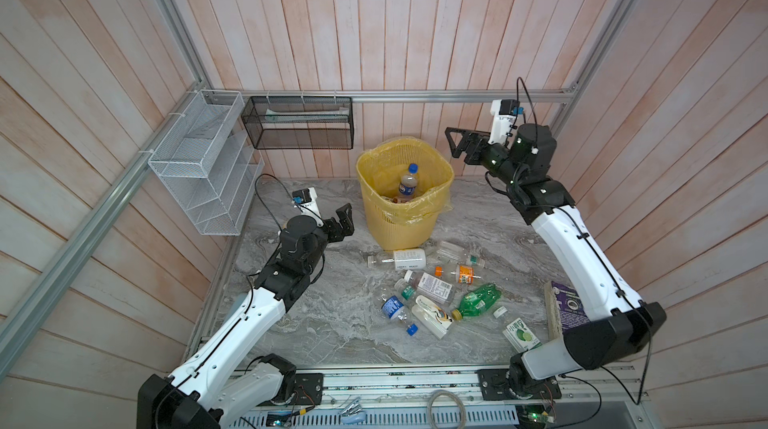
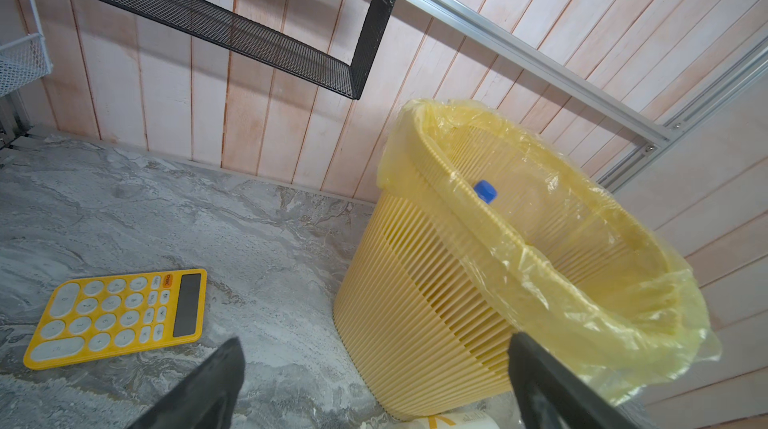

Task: Throw the plastic bottles in the bin
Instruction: Throw the plastic bottle into the trash bin, then pick up the plastic bottle from the bottom-center of the table.

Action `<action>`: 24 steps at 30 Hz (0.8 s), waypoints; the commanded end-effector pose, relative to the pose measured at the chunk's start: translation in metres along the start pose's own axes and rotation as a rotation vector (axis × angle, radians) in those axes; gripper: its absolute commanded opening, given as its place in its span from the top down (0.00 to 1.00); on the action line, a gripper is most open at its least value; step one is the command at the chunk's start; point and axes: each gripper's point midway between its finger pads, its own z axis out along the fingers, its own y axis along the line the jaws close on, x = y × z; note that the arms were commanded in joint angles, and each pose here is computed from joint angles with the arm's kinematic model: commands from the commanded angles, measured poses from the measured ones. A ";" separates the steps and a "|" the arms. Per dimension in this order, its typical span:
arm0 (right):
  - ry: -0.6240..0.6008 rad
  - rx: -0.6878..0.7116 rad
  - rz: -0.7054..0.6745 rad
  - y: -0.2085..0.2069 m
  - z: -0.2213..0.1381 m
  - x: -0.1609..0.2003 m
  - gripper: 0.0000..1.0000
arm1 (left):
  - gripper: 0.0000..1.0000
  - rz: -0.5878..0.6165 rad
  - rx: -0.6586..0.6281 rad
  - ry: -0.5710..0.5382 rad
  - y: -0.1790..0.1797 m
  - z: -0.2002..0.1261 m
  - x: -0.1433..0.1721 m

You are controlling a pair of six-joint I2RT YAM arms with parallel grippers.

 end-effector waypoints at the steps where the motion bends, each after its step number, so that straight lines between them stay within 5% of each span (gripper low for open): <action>1: -0.019 0.066 -0.032 -0.019 -0.011 0.004 0.05 | 0.00 0.013 0.034 -0.016 -0.008 -0.002 -0.008; 8: 0.009 0.224 0.011 -0.078 -0.052 0.048 0.03 | 0.00 0.105 0.053 -0.030 -0.027 -0.010 -0.003; 16: 0.156 0.483 0.123 -0.150 -0.109 0.140 0.01 | 0.00 0.127 0.135 0.008 -0.064 -0.011 0.030; 24: 0.225 0.711 0.312 -0.200 -0.173 0.214 0.01 | 0.00 0.331 0.272 0.065 -0.119 -0.016 0.067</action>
